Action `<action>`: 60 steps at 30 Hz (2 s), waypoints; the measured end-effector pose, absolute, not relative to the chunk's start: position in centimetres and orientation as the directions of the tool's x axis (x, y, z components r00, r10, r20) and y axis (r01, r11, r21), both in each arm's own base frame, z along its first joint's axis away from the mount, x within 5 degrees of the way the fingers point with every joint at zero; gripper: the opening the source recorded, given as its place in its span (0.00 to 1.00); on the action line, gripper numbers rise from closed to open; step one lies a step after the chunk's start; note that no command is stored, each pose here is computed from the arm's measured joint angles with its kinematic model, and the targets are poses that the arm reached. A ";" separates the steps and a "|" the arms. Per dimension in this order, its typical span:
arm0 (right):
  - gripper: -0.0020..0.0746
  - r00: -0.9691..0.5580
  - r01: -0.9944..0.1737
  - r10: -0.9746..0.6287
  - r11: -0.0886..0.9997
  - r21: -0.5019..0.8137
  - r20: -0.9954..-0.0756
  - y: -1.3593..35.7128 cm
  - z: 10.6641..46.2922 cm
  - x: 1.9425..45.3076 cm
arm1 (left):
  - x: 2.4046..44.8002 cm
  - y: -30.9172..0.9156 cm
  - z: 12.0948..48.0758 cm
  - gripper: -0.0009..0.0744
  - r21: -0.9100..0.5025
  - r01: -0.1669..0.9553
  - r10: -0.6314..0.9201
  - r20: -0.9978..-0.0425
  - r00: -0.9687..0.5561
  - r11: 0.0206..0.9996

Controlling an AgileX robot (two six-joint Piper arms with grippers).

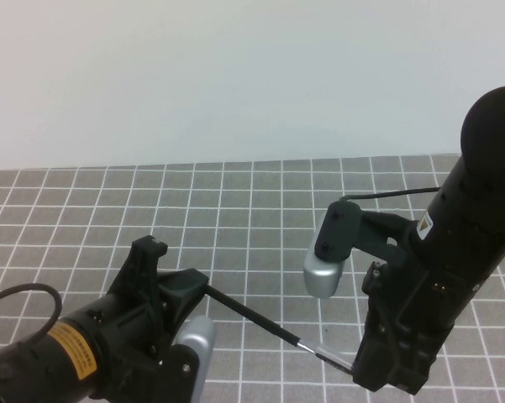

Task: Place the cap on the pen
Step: 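Pick up the pen and its cap, cap the pen, and set it down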

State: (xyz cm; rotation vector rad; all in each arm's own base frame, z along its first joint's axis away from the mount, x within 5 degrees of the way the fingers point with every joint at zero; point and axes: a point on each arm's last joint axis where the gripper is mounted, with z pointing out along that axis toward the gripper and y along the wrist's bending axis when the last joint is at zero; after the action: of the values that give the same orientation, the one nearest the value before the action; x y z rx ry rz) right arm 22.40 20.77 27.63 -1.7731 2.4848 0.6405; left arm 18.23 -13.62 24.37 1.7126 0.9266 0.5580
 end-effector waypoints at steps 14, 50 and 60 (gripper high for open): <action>0.02 -0.375 -0.892 -0.894 0.276 0.358 -0.246 21.3 26.9 22.6 | 18.2 -13.6 24.3 0.07 0.938 0.313 0.804 -0.072 0.590 -0.146; 0.02 -0.363 -0.897 -0.896 0.262 0.356 -0.254 21.3 26.9 22.6 | 18.3 -13.5 24.3 0.07 0.934 0.336 0.815 -0.104 0.570 -0.117; 0.02 -0.328 -0.915 -0.900 0.227 0.334 -0.286 21.5 27.5 22.8 | 18.2 -13.6 24.3 0.07 0.932 0.352 0.816 -0.132 0.562 -0.092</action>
State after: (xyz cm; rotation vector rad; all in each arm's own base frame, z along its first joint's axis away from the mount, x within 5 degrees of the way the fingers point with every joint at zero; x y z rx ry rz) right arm 22.84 21.52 27.54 -1.8019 2.4361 0.7004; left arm 18.23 -13.58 24.29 1.6835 0.9870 0.5209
